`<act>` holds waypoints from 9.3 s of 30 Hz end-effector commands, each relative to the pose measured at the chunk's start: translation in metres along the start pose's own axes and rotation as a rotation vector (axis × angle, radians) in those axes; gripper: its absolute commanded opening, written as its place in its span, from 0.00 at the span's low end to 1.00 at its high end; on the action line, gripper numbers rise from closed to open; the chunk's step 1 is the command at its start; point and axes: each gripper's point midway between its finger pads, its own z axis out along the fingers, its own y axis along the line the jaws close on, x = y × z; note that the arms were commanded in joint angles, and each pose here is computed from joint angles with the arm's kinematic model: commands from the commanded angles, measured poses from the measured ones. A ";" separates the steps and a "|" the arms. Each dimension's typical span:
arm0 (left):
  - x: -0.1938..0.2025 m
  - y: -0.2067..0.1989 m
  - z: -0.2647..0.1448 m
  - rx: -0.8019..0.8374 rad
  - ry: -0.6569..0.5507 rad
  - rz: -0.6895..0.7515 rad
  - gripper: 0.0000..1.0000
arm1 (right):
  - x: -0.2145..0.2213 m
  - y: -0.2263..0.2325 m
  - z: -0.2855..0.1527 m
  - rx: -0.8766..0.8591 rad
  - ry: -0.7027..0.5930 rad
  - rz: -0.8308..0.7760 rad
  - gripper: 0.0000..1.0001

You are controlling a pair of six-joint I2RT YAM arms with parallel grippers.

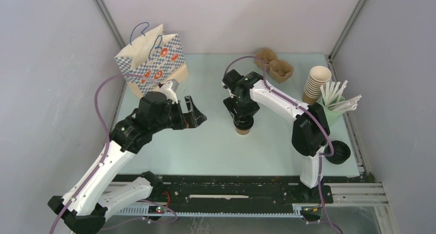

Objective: Pack the takeout coffee

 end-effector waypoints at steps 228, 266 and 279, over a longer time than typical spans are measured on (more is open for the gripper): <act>-0.036 -0.017 -0.068 -0.012 -0.085 0.077 1.00 | 0.174 -0.191 -0.113 0.492 -0.461 1.162 0.75; -0.029 -0.032 -0.072 0.036 0.032 0.126 1.00 | 0.271 -0.299 -0.006 0.607 -0.303 1.887 0.47; -0.028 -0.031 -0.068 0.032 0.048 0.146 1.00 | 0.277 -0.296 -0.002 0.626 -0.296 1.900 0.37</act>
